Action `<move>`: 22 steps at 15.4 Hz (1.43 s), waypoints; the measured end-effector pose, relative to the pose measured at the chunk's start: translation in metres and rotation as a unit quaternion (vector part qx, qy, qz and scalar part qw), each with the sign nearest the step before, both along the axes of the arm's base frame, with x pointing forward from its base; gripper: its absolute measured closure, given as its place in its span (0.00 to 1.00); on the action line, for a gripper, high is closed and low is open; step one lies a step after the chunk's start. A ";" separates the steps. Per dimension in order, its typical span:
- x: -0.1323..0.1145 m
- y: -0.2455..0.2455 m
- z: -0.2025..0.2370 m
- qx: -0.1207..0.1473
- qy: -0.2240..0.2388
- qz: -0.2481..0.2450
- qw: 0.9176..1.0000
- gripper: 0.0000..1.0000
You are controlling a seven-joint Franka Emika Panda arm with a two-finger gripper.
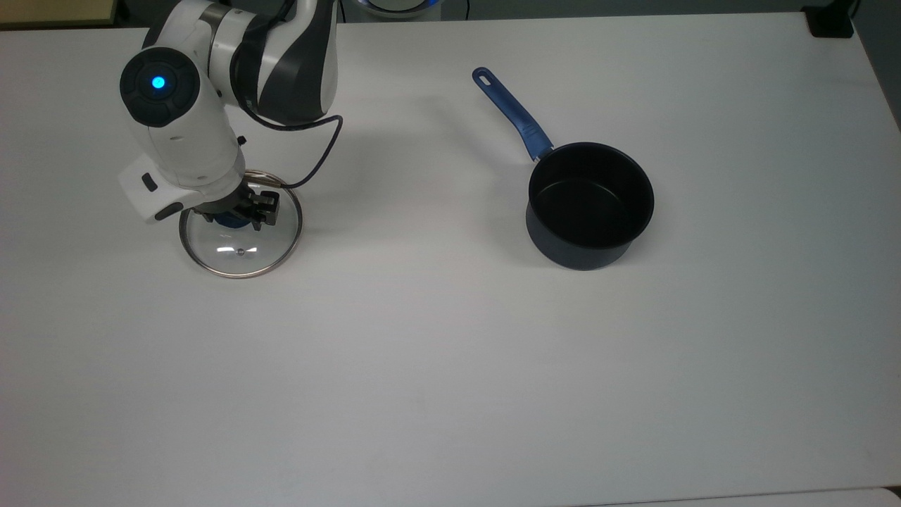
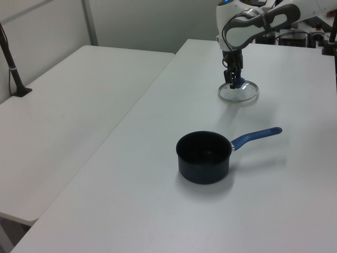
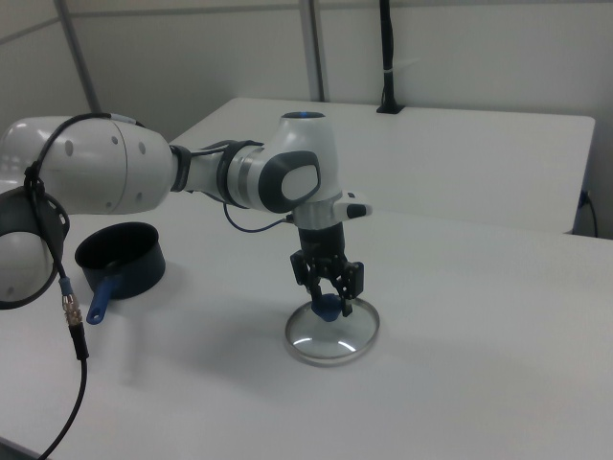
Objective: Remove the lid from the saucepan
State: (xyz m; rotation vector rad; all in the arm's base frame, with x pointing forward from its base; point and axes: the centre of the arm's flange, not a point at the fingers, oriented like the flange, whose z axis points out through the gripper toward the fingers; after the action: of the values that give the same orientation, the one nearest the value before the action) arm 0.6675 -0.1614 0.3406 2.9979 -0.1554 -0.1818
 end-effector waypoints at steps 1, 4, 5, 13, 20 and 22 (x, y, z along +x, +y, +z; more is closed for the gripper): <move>-0.001 -0.001 -0.001 0.000 0.001 0.001 1.000 0.35; -0.002 -0.005 -0.003 0.001 0.002 0.000 1.000 0.35; -0.003 -0.007 -0.003 0.001 0.002 -0.001 1.000 0.35; -0.007 -0.021 -0.004 0.002 0.003 -0.007 1.000 0.14; -0.008 -0.015 0.023 0.002 -0.007 -0.010 1.000 0.00; -0.013 -0.006 0.051 0.005 -0.006 -0.009 1.000 0.00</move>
State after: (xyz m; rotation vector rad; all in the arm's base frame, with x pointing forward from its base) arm 0.6544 -0.1675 0.3911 3.0095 -0.1835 -0.1684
